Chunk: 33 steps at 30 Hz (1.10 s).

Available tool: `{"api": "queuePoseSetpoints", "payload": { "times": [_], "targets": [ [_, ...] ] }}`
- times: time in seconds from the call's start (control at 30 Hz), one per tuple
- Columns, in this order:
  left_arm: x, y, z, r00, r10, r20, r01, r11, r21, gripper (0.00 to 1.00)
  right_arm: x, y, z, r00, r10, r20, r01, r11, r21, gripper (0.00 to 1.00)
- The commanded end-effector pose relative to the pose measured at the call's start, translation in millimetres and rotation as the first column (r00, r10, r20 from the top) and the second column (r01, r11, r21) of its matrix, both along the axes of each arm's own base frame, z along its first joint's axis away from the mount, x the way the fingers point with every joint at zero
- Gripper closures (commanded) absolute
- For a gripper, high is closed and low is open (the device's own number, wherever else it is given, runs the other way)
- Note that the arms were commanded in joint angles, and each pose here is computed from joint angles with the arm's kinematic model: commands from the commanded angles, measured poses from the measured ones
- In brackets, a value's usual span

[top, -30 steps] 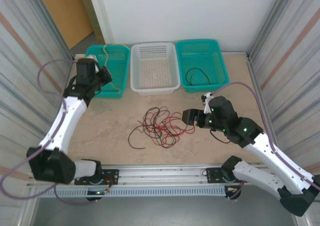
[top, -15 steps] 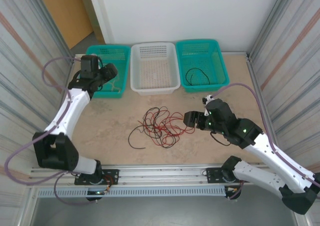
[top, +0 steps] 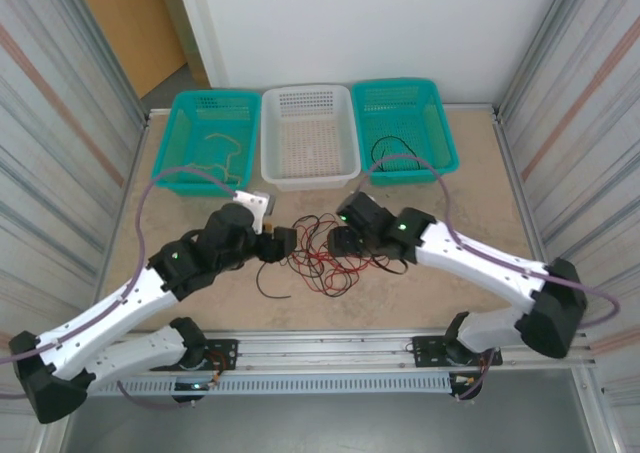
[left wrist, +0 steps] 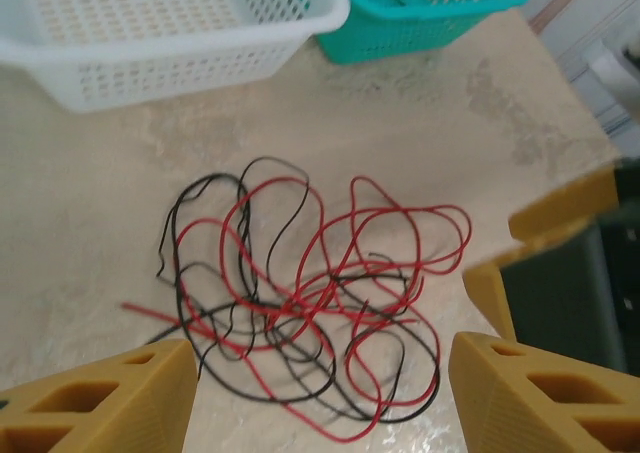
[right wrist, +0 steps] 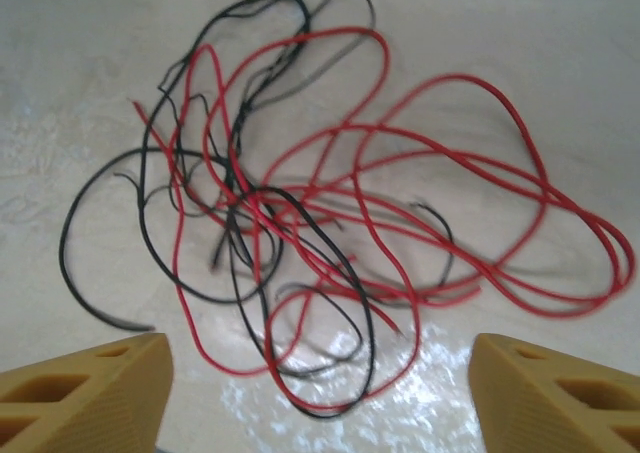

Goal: Untangle the cables

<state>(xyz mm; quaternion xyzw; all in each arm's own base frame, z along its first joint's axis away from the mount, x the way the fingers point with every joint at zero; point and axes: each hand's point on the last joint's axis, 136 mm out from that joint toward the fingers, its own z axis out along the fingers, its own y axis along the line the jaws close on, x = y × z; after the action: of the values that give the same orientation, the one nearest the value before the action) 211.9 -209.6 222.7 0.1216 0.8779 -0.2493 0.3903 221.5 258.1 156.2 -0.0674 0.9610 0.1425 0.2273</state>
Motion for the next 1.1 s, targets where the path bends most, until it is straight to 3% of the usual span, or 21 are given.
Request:
{"api": "queuePoseSetpoints", "payload": {
  "times": [0.0, 0.2, 0.3, 0.5, 0.7, 0.87, 1.07],
  "targets": [
    [-4.6, 25.1, -2.8, 0.994, 0.107, 0.003, -0.107, 0.994, -0.028, 0.32, 14.8, 16.2, -1.7, 0.999, 0.017, 0.037, -0.015, 0.999, -0.042, 0.30],
    [-14.8, 42.5, -25.0, 0.985, 0.166, -0.044, -0.168, 0.985, -0.049, 0.33, 25.8, 7.3, -21.5, 0.998, -0.053, 0.036, 0.057, 0.990, -0.130, 0.40],
    [-20.7, 38.1, -39.7, 0.986, 0.137, -0.092, -0.141, 0.989, -0.037, 0.34, 31.7, -25.2, -27.8, 0.989, -0.147, 0.027, 0.150, 0.977, -0.150, 0.41],
    [-22.3, 32.2, -41.1, 0.988, 0.111, -0.102, -0.117, 0.992, -0.052, 0.35, 34.8, -104.5, -52.7, 0.933, -0.357, -0.053, 0.346, 0.927, -0.148, 0.35],
    [-19.5, 24.0, -35.3, 0.992, 0.083, -0.096, -0.089, 0.995, -0.053, 0.35, 36.9, -115.4, -77.2, 0.920, -0.361, -0.155, 0.351, 0.932, -0.090, 0.36],
    [-18.9, 21.3, -22.8, 0.996, 0.061, -0.068, -0.065, 0.996, -0.061, 0.35, 42.9, -111.9, -95.8, 0.922, -0.339, -0.187, 0.322, 0.939, -0.116, 0.50],
    [-17.3, 25.2, -13.0, 0.997, 0.067, -0.038, -0.069, 0.996, -0.057, 0.34, 46.4, -98.1, -106.0, 0.931, -0.291, -0.219, 0.271, 0.956, -0.117, 0.53]
  ]
}}
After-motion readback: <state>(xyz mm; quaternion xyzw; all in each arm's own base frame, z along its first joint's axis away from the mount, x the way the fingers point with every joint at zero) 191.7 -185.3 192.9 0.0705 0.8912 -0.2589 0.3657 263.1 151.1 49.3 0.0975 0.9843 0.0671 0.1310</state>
